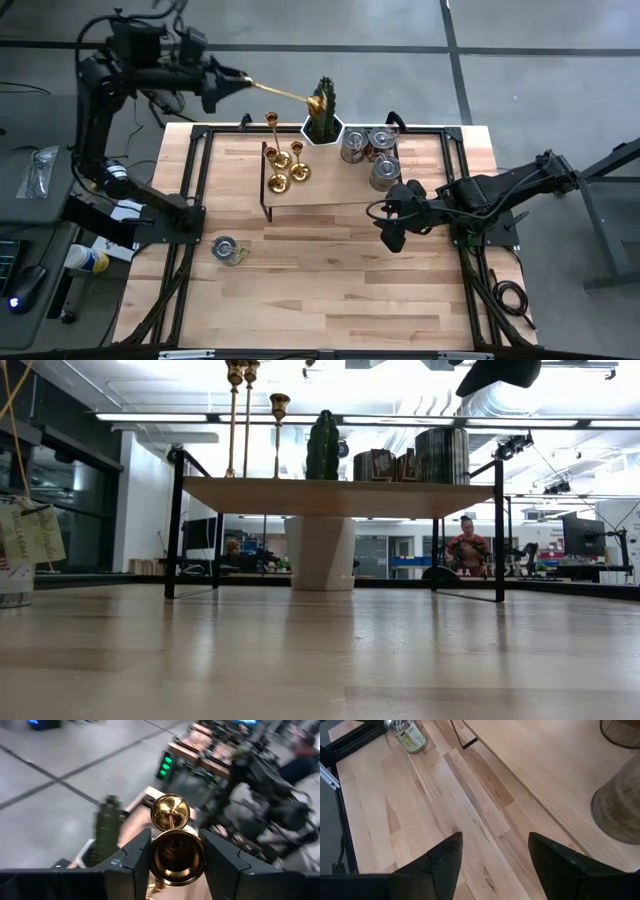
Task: Pick & Place candle stick holders
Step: Put the gold candle holder on the shelf
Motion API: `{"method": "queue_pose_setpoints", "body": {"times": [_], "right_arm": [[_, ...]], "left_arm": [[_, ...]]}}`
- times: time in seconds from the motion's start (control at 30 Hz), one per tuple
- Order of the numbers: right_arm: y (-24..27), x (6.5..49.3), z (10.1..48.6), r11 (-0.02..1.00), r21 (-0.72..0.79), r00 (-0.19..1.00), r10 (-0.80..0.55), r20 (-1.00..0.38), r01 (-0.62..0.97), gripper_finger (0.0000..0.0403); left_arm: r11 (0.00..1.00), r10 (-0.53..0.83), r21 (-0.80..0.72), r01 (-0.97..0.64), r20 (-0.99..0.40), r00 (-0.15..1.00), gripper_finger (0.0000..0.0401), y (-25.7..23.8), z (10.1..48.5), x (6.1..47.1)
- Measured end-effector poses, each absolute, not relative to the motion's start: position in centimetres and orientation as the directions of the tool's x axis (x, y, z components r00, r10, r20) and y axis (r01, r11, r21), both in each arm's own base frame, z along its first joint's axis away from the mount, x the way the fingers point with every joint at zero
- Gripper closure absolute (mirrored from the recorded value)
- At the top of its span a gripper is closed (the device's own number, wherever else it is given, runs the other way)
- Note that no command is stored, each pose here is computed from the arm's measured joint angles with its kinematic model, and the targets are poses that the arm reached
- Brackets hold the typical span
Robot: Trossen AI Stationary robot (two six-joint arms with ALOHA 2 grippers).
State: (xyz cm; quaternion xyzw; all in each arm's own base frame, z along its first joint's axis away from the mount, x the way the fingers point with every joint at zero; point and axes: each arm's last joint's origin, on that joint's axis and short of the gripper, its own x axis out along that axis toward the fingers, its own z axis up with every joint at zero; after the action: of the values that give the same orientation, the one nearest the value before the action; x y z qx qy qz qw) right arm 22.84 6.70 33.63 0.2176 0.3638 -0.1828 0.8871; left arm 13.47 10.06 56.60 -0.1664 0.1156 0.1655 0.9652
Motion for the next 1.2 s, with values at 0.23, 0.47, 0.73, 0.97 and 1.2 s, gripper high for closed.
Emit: {"method": "queue_pose_setpoints", "body": {"times": [0.23, 0.47, 0.73, 0.97, 1.2], "right_arm": [[6.7, 22.8, 33.6, 0.838, 0.252, 0.669, -0.168, -0.724, 0.483, 0.0183], [6.7, 22.8, 33.6, 0.838, 0.252, 0.669, -0.168, -0.724, 0.483, 0.0183], [6.7, 22.8, 33.6, 0.838, 0.253, 0.669, -0.168, -0.724, 0.484, 0.0183], [6.7, 22.8, 33.6, 0.838, 0.253, 0.669, -0.168, -0.724, 0.484, 0.0183], [6.7, 22.8, 33.6, 0.838, 0.253, 0.669, -0.168, -0.724, 0.484, 0.0183]], "left_arm": [[0.940, 0.130, -0.264, -0.218, -0.313, 0.941, 0.0262, 8.7, 56.0, 16.1], [0.944, 0.084, -0.253, -0.212, -0.436, 0.896, 0.0262, 7.6, 54.5, 18.7], [0.944, 0.064, -0.221, -0.244, -0.602, 0.796, 0.0262, 6.0, 52.2, 21.4], [0.930, 0.062, -0.221, -0.292, -0.691, 0.720, 0.0262, 5.0, 50.7, 23.4], [0.934, 0.055, -0.193, -0.299, -0.751, 0.658, 0.0262, 4.5, 49.5, 25.0]]}}
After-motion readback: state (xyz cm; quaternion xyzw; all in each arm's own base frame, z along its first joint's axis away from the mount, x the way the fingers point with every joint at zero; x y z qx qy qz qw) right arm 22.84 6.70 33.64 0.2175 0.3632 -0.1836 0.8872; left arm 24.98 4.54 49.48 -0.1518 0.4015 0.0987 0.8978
